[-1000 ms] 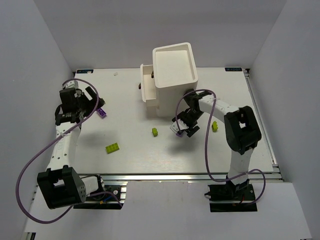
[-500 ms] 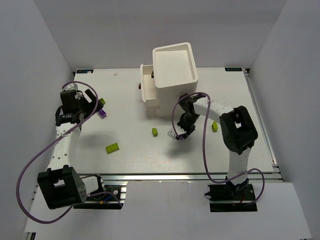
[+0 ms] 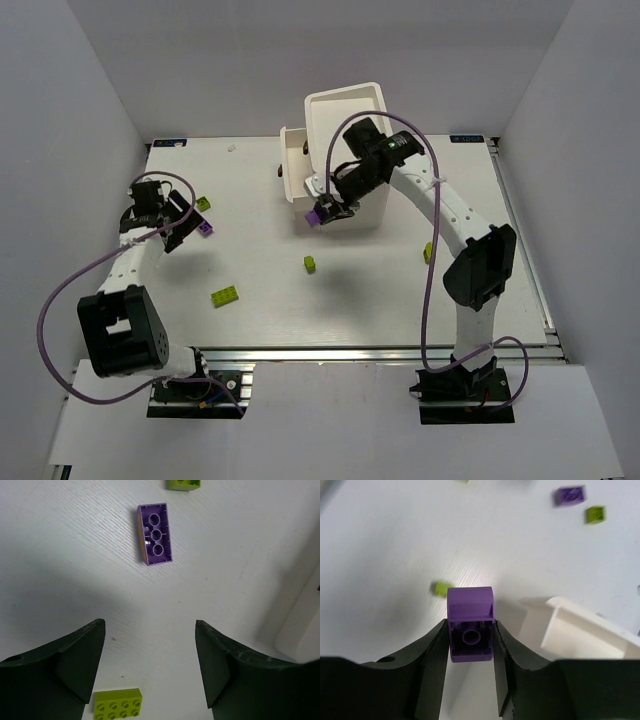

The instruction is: Sort the legos into containers by color

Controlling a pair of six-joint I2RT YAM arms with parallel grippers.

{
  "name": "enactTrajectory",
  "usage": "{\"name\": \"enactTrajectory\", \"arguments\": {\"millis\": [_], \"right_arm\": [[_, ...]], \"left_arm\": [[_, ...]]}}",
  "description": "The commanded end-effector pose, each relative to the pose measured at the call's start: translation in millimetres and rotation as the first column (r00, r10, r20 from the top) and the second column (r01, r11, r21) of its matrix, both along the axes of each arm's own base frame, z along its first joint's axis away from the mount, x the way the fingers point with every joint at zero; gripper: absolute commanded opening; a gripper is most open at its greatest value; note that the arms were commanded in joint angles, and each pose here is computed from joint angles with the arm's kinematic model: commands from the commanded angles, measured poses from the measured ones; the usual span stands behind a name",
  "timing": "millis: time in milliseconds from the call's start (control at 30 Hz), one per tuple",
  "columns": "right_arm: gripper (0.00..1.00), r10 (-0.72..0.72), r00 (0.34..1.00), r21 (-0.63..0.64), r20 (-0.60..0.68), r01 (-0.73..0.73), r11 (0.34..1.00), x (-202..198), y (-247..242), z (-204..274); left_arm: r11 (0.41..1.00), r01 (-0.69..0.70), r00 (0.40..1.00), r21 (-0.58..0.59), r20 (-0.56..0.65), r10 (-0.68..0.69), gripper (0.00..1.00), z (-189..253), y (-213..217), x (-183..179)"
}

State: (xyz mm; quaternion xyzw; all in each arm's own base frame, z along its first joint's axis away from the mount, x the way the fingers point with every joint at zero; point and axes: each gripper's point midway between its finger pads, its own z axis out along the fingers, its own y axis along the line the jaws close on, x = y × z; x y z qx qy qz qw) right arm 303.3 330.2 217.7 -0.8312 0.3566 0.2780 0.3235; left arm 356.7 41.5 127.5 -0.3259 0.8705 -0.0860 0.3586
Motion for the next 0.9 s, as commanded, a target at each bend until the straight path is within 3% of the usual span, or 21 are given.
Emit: {"name": "enactTrajectory", "arguments": {"millis": [0,133,200,233,267,367,467,667,867], "right_arm": [[0.02,-0.067,0.97,0.117,-0.236,0.096,0.988,-28,32,49],[0.01,-0.099,0.96,0.196,-0.262,0.153,0.968,-26,61,84],[0.0,-0.229,0.906,0.186,-0.357,0.309,0.933,-14,72,100],[0.0,-0.269,0.912,0.293,-0.31,0.361,0.885,8,90,126],[0.0,-0.423,0.858,0.3,-0.291,0.502,0.811,37,95,128],[0.0,-0.615,0.749,0.422,-0.248,0.655,0.627,90,107,143],[0.0,-0.71,0.681,0.463,-0.178,0.695,0.55,118,112,127],[0.0,-0.822,0.565,0.418,-0.071,0.765,0.49,165,98,81],[0.0,-0.846,0.533,0.402,0.0,0.775,0.488,189,98,62]], "left_arm": [[0.998,-0.054,0.998,0.016,0.027,0.054,0.82,11,14,20],[0.999,-0.05,0.999,0.009,0.022,0.05,0.81,8,16,35],[0.999,-0.048,0.998,-0.001,0.028,0.048,0.81,7,14,37],[0.999,-0.049,0.998,0.0,0.028,0.049,0.8,6,14,36],[0.999,-0.052,0.998,0.0,0.02,0.052,0.8,2,14,33],[0.998,-0.058,0.998,0.007,0.011,0.058,0.81,-3,15,29],[0.998,-0.056,0.998,0.011,0.005,0.056,0.81,-6,15,27],[0.999,-0.043,0.999,0.019,0.007,0.043,0.81,-7,15,26],[0.999,-0.031,1.0,0.023,-0.001,0.031,0.82,-11,17,25]]}}
